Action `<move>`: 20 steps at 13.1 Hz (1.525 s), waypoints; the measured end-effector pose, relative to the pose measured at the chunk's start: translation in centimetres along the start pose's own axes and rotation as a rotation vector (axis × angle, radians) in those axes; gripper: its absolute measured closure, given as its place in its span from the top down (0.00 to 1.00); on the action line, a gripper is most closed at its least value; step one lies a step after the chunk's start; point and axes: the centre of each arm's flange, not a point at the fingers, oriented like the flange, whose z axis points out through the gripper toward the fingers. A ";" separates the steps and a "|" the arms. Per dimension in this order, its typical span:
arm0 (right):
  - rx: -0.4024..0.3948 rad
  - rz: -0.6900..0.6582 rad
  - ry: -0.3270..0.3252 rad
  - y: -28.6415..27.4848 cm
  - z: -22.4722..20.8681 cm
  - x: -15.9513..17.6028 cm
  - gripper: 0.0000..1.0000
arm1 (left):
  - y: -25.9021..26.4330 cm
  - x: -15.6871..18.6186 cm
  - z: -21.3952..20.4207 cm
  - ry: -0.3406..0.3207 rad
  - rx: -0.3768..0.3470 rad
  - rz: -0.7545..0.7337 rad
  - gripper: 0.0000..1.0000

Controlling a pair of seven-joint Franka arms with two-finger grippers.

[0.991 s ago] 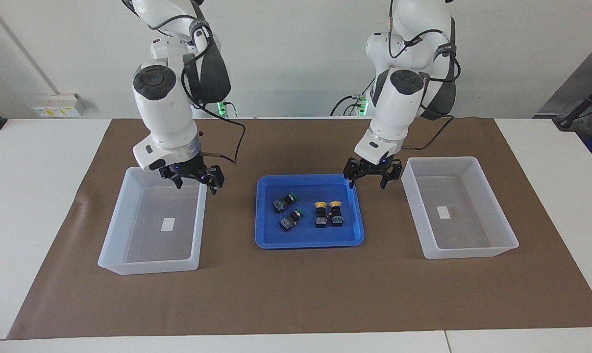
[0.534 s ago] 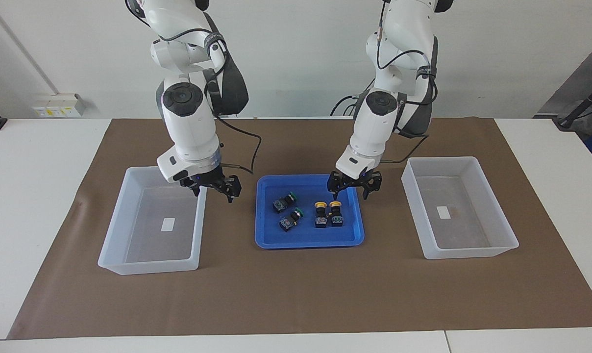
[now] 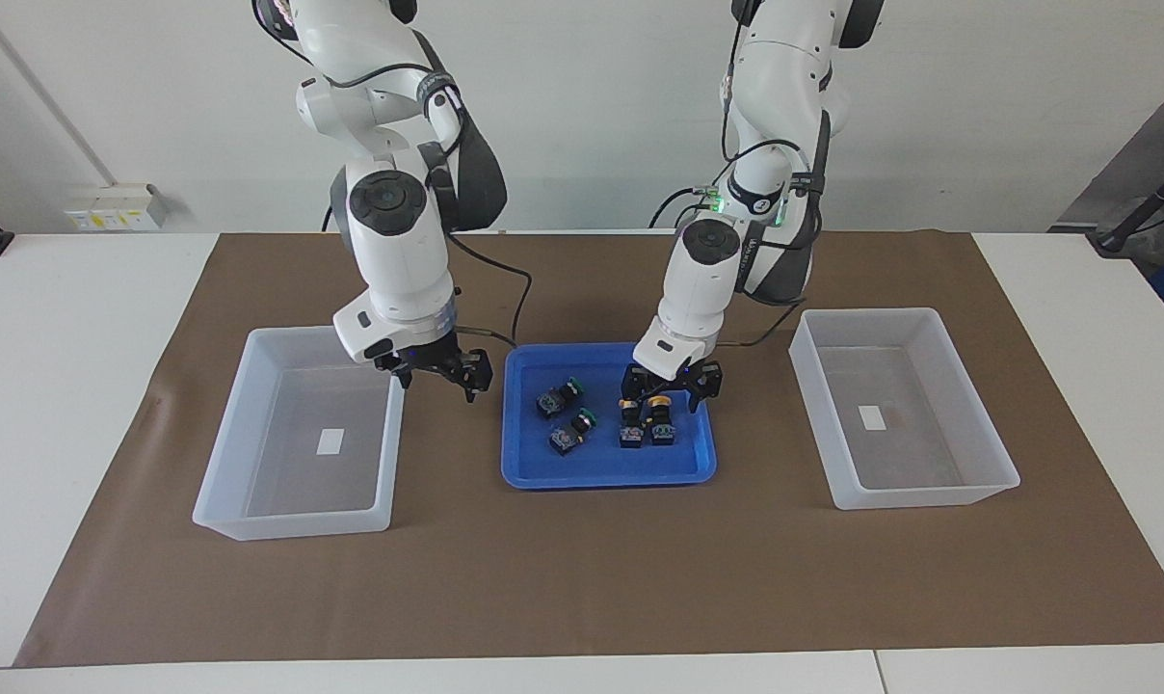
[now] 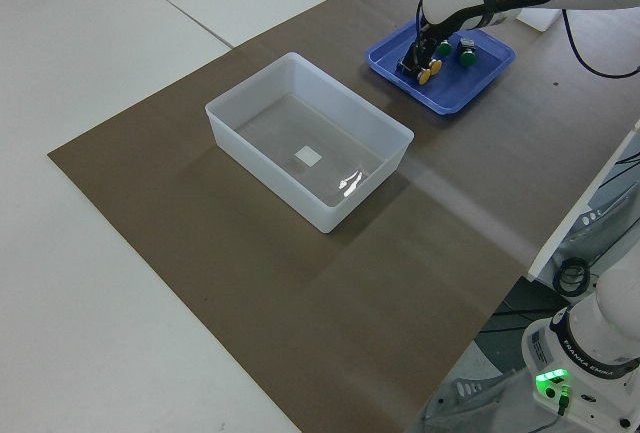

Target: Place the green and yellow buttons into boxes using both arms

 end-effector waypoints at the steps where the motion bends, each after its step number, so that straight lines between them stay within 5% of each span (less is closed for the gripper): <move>1: 0.000 0.000 0.000 0.0 0.0 0.0 1.00 | 0.0 0.0 0.3 0.004 -0.002 -0.001 0.92; 5: 0.000 0.000 0.000 0.0 0.0 0.0 1.00 | -0.1 0.0 1.0 0.020 -0.010 -0.002 0.80; 8: 0.000 0.000 0.000 0.0 0.0 0.0 1.00 | -0.2 -0.3 1.3 0.025 -0.012 -0.004 0.48; 13: 0.015 0.030 0.003 -1.4 -0.1 -0.8 1.00 | -0.3 -0.3 1.2 0.022 -0.010 -0.024 0.48; 15: 0.096 0.073 -0.003 -2.8 -0.5 -1.1 1.00 | -0.9 0.0 0.0 0.012 0.000 -0.035 0.48; 20: 0.150 0.059 0.016 -6.8 1.0 -2.4 1.00 | -8.0 3.3 -9.6 0.053 0.004 -0.105 0.48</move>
